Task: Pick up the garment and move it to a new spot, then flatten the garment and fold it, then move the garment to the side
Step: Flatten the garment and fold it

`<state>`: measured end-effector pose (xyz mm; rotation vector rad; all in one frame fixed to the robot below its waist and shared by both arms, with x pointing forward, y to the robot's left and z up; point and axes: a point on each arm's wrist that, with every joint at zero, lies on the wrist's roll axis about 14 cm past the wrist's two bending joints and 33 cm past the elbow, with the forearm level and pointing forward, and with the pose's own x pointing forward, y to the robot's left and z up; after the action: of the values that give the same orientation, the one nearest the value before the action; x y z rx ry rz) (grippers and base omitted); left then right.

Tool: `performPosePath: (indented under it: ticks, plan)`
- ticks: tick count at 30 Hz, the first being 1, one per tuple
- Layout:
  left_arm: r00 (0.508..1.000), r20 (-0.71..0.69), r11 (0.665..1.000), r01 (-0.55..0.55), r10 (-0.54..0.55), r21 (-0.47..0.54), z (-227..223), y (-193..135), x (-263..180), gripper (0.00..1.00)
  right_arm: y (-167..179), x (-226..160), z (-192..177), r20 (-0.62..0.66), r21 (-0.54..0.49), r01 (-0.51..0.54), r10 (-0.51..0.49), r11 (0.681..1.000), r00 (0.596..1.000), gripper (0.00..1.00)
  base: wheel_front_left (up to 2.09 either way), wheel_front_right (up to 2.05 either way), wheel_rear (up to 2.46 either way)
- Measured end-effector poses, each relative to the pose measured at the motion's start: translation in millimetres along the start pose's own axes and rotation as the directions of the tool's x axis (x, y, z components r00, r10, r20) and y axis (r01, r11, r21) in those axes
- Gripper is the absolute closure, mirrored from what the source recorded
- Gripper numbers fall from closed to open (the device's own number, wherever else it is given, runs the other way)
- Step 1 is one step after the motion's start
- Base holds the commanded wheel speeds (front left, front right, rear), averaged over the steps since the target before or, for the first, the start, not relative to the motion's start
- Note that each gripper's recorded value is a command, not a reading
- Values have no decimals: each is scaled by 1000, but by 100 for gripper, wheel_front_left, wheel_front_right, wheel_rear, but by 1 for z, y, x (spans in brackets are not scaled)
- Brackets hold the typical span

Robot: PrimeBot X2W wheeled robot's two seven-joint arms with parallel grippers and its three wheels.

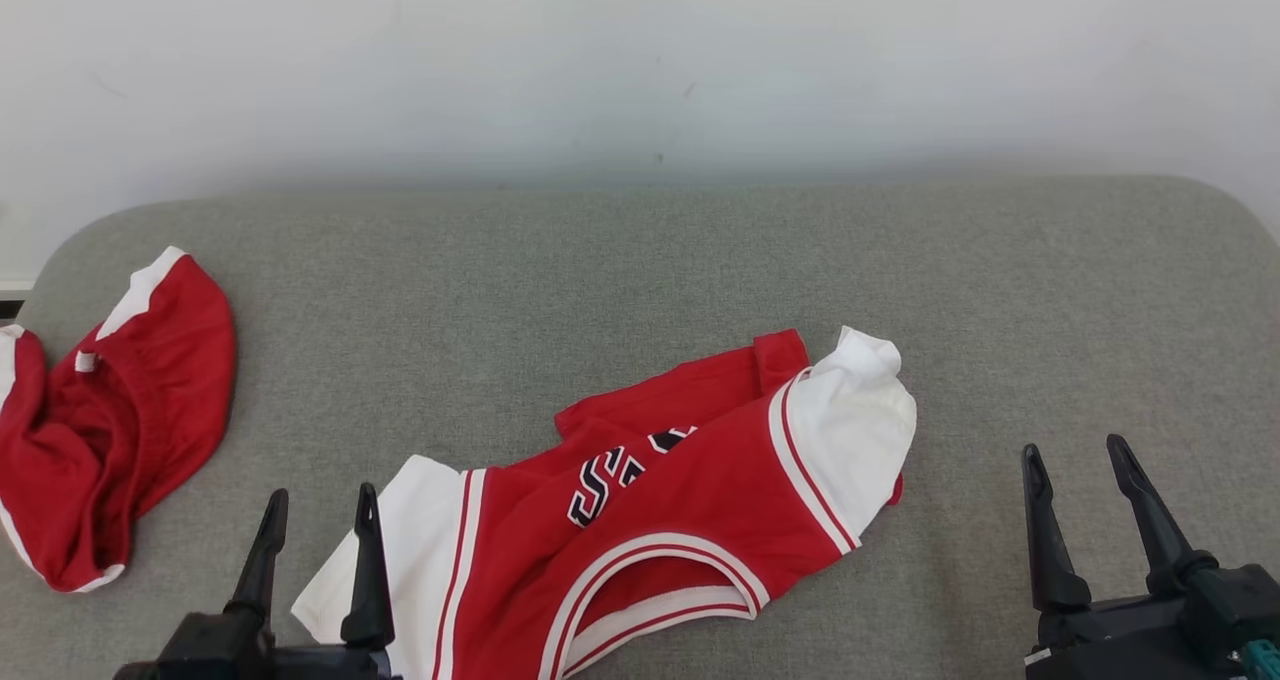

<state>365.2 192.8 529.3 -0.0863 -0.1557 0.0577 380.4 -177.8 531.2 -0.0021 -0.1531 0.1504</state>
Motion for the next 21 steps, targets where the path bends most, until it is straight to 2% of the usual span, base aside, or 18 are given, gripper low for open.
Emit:
performPosePath:
  ticks: [6,10,17,21]
  plan:
    - [997,48,997,51,-54,63,14,-4,24,0,-1,4,-1,0,-3,2,-2,1000,1000,0,0,0,0]
    - [997,12,992,79,-81,102,4,3,37,0,-6,3,-8,-21,-2,18,-18,1000,1000,0,0,0,0]
    - [975,-168,979,167,-146,120,-36,-6,52,0,-17,-2,-18,-54,2,57,-56,998,997,0,0,0,0]
    - [929,-322,971,222,-182,90,-73,-19,48,0,-26,-4,-21,-63,-1,83,-83,997,995,0,0,0,0]
